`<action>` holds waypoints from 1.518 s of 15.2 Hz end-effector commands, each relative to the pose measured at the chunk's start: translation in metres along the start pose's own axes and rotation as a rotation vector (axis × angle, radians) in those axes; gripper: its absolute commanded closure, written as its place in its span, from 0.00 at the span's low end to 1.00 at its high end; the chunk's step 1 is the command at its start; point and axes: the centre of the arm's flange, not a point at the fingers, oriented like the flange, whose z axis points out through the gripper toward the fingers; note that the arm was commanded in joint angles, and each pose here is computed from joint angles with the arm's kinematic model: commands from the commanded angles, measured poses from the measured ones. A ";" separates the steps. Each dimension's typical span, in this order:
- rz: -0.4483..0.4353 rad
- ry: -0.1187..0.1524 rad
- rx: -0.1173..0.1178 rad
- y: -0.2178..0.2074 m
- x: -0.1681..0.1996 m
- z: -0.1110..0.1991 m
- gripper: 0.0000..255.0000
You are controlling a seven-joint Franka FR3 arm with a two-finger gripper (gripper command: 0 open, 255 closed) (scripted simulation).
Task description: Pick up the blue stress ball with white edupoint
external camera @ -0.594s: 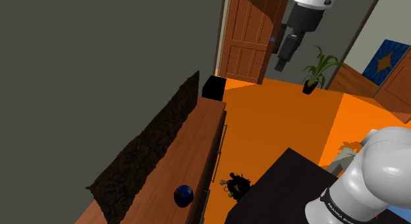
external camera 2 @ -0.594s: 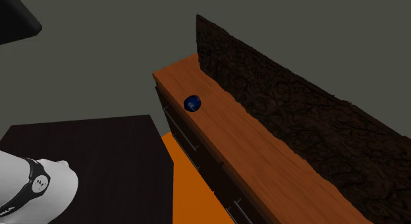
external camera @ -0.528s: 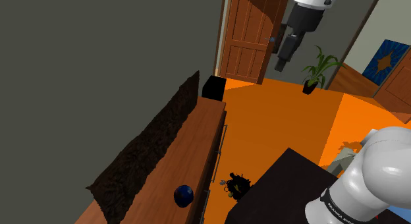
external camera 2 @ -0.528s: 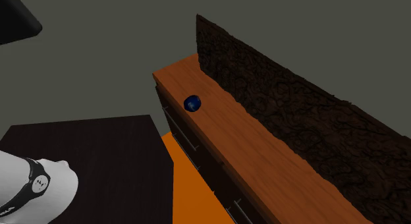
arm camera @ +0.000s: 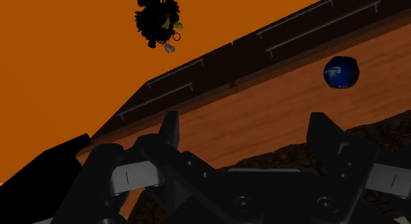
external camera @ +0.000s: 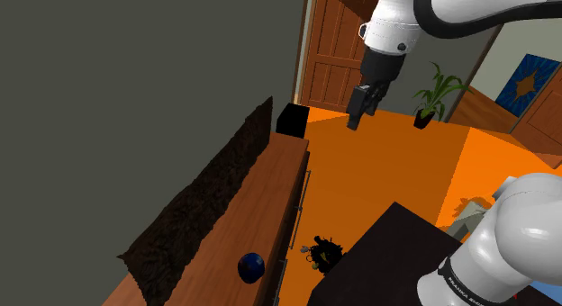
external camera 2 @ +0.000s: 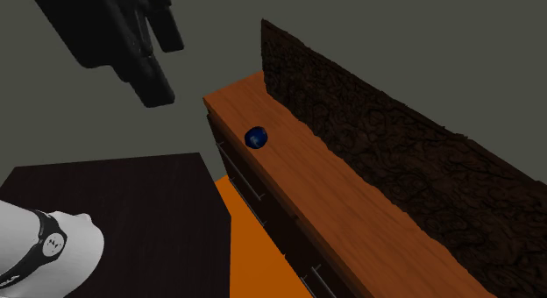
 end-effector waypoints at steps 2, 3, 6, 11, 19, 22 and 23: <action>0.054 -0.026 0.003 -0.023 0.007 0.034 0.00; 0.071 -0.035 0.004 -0.031 0.011 0.044 0.00; 0.122 -0.062 0.006 -0.054 0.021 0.075 0.00; 0.206 -0.106 0.011 -0.092 0.038 0.127 0.00; 0.341 -0.177 0.019 -0.151 0.067 0.212 0.00; 0.392 -0.204 0.021 -0.172 0.079 0.244 0.00; 0.409 -0.212 0.022 -0.178 0.083 0.254 0.00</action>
